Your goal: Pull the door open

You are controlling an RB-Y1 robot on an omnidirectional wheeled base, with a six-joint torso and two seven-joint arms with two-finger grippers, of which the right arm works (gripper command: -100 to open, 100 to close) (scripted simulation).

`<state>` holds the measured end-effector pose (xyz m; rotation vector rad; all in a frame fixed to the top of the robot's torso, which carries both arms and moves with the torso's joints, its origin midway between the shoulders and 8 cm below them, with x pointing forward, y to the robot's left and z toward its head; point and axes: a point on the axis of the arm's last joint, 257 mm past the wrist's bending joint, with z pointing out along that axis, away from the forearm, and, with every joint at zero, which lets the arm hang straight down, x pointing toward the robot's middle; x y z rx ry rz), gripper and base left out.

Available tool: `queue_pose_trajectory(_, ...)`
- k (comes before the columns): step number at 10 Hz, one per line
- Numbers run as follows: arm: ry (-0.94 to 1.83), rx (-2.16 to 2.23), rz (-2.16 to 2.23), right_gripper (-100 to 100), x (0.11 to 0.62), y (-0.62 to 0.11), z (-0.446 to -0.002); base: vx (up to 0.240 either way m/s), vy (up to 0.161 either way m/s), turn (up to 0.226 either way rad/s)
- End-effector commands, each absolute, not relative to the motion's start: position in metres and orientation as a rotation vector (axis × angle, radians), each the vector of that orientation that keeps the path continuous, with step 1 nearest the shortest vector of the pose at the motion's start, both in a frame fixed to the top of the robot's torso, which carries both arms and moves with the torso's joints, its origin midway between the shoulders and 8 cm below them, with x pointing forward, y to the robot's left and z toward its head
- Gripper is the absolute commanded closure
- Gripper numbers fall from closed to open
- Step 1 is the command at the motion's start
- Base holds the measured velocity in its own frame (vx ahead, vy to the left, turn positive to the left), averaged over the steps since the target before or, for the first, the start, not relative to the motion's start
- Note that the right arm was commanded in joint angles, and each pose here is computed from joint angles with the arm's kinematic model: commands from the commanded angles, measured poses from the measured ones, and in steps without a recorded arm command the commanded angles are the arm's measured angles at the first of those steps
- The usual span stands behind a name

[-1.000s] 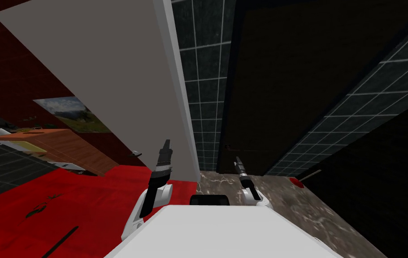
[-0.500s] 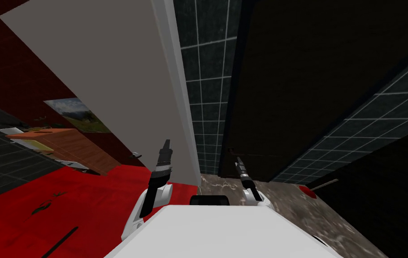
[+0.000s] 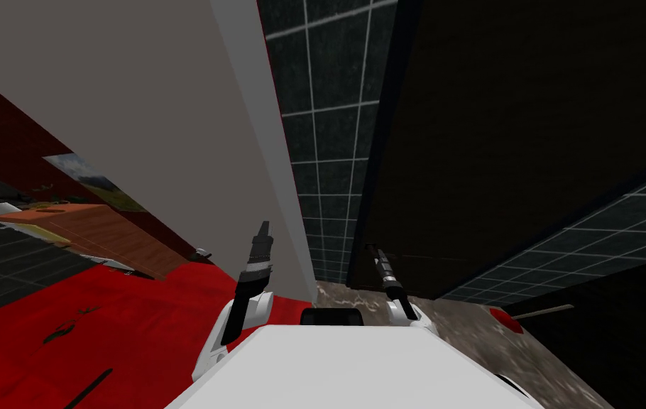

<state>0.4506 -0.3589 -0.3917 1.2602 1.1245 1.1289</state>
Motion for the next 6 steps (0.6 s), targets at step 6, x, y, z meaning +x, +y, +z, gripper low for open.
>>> queue_pose_trajectory(6, 1.126, 1.261, 1.129, 100, 0.4504, -0.3585, -0.3921, -0.015, 0.003, -0.003)
